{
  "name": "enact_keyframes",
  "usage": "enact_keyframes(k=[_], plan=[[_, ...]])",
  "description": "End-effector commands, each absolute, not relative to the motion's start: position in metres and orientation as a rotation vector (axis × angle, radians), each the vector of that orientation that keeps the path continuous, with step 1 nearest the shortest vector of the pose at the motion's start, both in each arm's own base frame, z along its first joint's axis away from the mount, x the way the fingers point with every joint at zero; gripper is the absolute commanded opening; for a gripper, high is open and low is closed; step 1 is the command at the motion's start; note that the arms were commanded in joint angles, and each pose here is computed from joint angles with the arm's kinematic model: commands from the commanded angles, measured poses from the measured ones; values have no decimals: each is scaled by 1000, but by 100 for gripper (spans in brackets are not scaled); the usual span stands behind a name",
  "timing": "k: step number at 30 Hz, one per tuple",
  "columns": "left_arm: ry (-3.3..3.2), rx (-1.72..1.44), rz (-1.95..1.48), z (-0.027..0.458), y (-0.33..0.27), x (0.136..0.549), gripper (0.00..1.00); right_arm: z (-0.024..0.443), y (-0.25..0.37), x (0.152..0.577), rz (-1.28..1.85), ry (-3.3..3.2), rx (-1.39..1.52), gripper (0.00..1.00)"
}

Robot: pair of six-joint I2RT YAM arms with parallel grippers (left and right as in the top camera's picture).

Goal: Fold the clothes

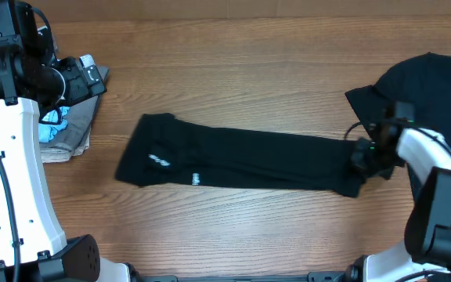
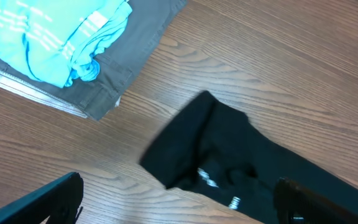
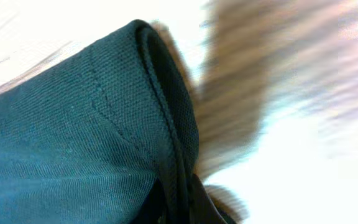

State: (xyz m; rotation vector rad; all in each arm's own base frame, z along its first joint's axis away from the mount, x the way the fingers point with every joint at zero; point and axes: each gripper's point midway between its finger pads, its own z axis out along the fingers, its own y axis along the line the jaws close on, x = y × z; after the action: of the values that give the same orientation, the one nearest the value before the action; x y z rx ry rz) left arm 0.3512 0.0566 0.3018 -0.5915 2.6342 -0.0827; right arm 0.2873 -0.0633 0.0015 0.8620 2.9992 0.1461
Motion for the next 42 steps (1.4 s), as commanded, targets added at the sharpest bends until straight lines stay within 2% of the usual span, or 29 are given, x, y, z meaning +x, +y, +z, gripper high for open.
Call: enact_keyframes(k=[1,9,15,29,42], plan=[[2643,-607,-92,298,57,351,100,15,-97,294,32,2954,974,4],[2643,-606,-93,298,57,351,100,74,-76,322,258,2950,946,4],[2644,-607,-92,298,57,351,100,98,-35,316,332,3049,817,4],[2644,-607,-92,298,57,351,100,107,103,309,571,3160,324,4],[2644,-607,-92,298,57,351,100,106,174,311,610,3097,33,4]])
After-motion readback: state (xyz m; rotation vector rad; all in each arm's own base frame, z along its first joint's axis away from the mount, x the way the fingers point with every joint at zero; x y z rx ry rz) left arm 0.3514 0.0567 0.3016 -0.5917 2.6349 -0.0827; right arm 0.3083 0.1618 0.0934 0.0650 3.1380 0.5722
